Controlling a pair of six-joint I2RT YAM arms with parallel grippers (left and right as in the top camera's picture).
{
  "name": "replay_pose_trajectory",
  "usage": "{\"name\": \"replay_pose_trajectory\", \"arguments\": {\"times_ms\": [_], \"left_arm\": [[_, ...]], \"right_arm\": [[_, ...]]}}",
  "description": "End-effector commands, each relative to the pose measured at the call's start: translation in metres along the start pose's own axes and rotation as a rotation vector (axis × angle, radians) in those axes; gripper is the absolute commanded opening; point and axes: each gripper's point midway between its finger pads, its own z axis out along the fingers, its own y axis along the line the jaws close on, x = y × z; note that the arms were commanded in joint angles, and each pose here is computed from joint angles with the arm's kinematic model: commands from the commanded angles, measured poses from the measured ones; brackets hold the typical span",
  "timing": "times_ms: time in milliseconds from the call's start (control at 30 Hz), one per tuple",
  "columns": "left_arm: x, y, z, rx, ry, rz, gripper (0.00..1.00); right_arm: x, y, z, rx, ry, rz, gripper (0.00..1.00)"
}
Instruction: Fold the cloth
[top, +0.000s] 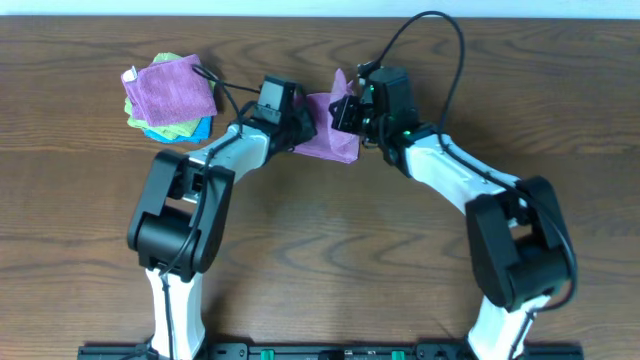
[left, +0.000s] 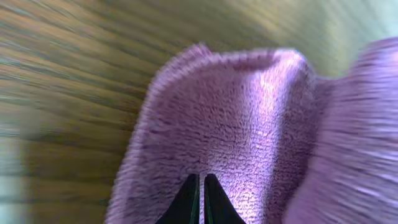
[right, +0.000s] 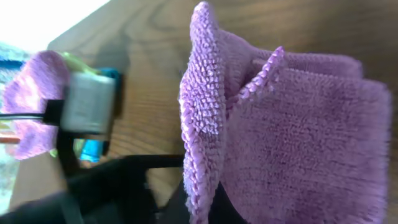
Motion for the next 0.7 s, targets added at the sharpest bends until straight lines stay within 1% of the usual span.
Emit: {"name": "replay_pose_trajectory", "arguments": {"times_ms": [0, 300, 367, 433, 533, 667], "left_arm": [[-0.020, -0.008, -0.025, 0.022, -0.050, 0.009, 0.06], [-0.051, -0.013, -0.070, 0.037, -0.128, 0.025, 0.06], [-0.056, -0.013, -0.077, 0.041, -0.143, 0.025, 0.06], [-0.059, -0.013, -0.081, 0.042, -0.151, 0.022, 0.06], [-0.063, -0.010, -0.084, 0.038, -0.158, 0.015, 0.06], [-0.069, -0.003, -0.087, 0.032, -0.168, 0.002, 0.06]], "right_arm": [[0.001, 0.008, 0.013, -0.005, 0.004, -0.007, 0.01], [0.008, 0.013, 0.029, 0.015, -0.004, -0.029, 0.02], [0.009, 0.019, 0.030, 0.001, -0.011, -0.040, 0.22], [0.009, 0.031, 0.031, -0.038, -0.010, -0.052, 0.35], [0.010, 0.049, 0.030, -0.104, 0.012, -0.072, 0.43], [0.007, 0.069, 0.026, -0.174, 0.036, -0.083, 0.45]]}}
